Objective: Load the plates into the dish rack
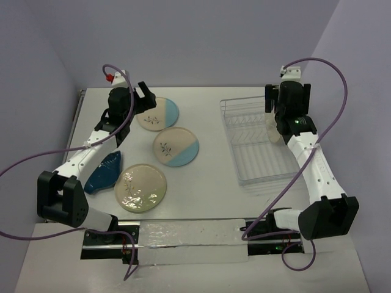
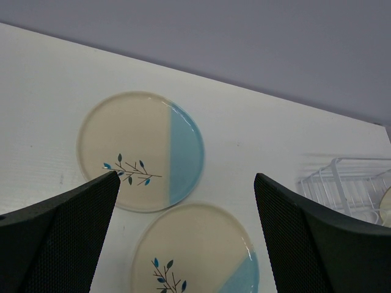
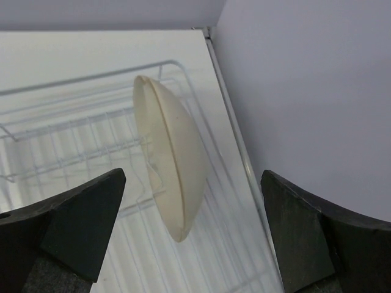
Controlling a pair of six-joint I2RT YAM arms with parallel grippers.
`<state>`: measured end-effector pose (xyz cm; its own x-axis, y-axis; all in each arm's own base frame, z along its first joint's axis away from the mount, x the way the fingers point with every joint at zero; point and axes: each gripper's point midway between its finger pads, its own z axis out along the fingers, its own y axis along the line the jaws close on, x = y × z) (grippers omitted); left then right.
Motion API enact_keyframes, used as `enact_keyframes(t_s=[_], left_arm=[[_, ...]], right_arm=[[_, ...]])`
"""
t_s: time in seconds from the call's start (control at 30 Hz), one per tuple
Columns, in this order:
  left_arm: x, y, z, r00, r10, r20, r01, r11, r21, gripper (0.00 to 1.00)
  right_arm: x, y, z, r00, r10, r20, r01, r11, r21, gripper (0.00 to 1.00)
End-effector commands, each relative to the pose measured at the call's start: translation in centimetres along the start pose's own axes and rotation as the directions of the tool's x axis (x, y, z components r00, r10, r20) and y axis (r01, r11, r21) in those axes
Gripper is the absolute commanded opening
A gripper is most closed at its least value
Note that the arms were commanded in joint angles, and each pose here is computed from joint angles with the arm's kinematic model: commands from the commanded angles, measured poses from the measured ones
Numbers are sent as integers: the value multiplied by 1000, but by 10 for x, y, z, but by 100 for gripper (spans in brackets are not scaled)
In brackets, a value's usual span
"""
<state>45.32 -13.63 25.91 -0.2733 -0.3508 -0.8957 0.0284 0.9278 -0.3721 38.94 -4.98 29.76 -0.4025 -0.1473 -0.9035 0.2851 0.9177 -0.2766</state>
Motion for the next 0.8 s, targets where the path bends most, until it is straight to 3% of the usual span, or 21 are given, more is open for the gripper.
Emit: enact_keyframes(t_s=[0.0,0.17,0.4,0.5,0.77], left_arm=[[-9,-1,-11,999,-49,19,48,999,13,99],[25,4,-12,991,-106,-78,107,994,3,99],[83,19,-22,950,-222,-219,214,975,-59,99],[105,23,-30,932,-242,-270,231,970,-74,99],[155,49,-38,908,-249,-337,204,965,-165,99]], right_arm=[[-57,24,-46,977,128,169,-106,985,-134,100],[-57,97,-84,966,209,155,-135,912,-387,100],[-24,199,-102,973,230,-7,-189,782,-594,100],[-2,236,-103,981,179,-70,-181,743,-644,100],[47,273,-84,968,152,-202,-246,751,-613,100]])
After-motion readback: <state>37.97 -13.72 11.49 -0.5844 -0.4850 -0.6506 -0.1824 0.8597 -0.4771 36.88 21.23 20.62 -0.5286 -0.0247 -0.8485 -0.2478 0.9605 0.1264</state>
